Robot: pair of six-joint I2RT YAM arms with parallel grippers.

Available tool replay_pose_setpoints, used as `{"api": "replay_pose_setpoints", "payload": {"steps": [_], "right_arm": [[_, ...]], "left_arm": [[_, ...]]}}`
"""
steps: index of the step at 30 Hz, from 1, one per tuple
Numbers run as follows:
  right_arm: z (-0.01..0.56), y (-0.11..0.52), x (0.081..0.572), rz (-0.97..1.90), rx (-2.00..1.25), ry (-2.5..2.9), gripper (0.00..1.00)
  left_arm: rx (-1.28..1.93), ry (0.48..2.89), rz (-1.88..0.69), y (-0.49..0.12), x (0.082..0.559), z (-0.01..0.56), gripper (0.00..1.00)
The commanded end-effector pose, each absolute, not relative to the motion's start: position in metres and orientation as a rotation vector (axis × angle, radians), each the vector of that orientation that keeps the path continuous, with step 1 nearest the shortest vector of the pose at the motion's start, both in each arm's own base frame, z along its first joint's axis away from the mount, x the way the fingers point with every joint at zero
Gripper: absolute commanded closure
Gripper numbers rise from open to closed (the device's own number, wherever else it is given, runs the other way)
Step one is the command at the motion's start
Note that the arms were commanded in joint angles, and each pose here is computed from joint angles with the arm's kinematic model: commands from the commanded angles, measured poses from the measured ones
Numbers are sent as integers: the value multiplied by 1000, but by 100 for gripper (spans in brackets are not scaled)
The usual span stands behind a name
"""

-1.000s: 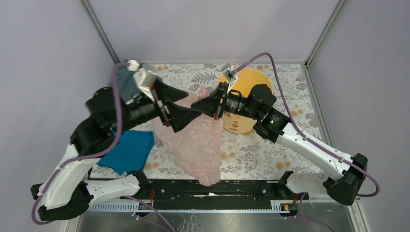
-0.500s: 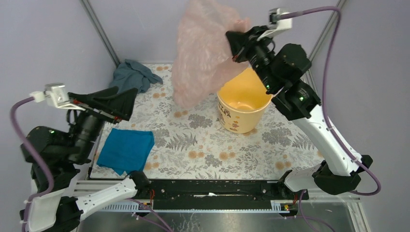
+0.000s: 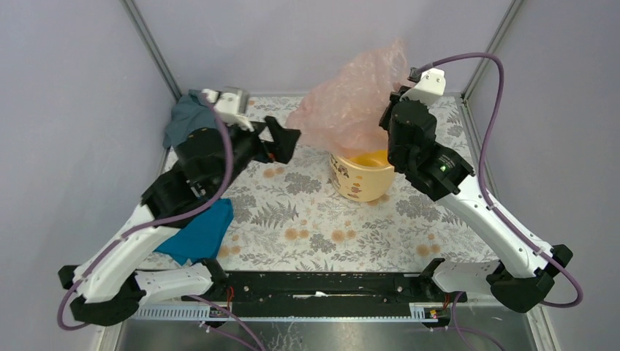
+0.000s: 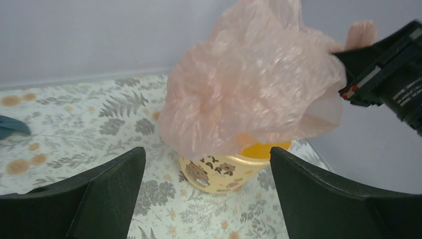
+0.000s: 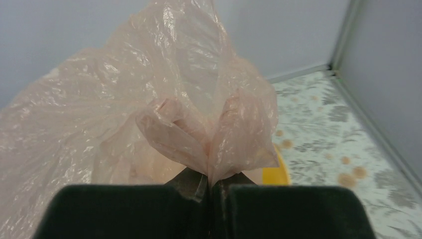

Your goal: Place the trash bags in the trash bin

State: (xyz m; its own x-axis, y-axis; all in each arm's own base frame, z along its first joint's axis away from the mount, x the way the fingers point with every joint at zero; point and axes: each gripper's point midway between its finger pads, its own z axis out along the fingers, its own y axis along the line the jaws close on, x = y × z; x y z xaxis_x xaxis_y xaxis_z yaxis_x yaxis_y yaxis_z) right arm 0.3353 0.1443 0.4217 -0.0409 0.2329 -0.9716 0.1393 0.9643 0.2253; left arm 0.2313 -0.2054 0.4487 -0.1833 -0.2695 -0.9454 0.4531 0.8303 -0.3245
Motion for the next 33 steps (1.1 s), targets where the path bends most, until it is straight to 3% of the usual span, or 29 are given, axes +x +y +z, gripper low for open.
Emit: {"api": "replay_pose_setpoints", "payload": {"steps": [1, 10, 15, 20, 24, 30, 33], "right_arm": [[435, 88, 317, -167, 403, 1536, 100], [423, 66, 294, -224, 340, 1561, 100], [414, 66, 291, -214, 298, 1579, 100], [409, 94, 297, -41, 213, 1574, 100], [412, 113, 307, -4, 165, 1587, 100], [437, 148, 317, 178, 145, 1575, 100], [435, 154, 327, 187, 186, 1583, 100]], "left_arm": [[256, 1631, -774, -253, 236, 446, 1], [161, 1638, -774, -289, 278, 440, 3], [127, 1566, -825, -299, 285, 448, 23], [258, 1593, -896, -338, 288, 437, 20], [340, 1655, -897, -371, 302, 413, 25], [392, 1812, -876, -418, 337, 340, 45], [377, 1881, -883, -431, 354, 308, 48]]}}
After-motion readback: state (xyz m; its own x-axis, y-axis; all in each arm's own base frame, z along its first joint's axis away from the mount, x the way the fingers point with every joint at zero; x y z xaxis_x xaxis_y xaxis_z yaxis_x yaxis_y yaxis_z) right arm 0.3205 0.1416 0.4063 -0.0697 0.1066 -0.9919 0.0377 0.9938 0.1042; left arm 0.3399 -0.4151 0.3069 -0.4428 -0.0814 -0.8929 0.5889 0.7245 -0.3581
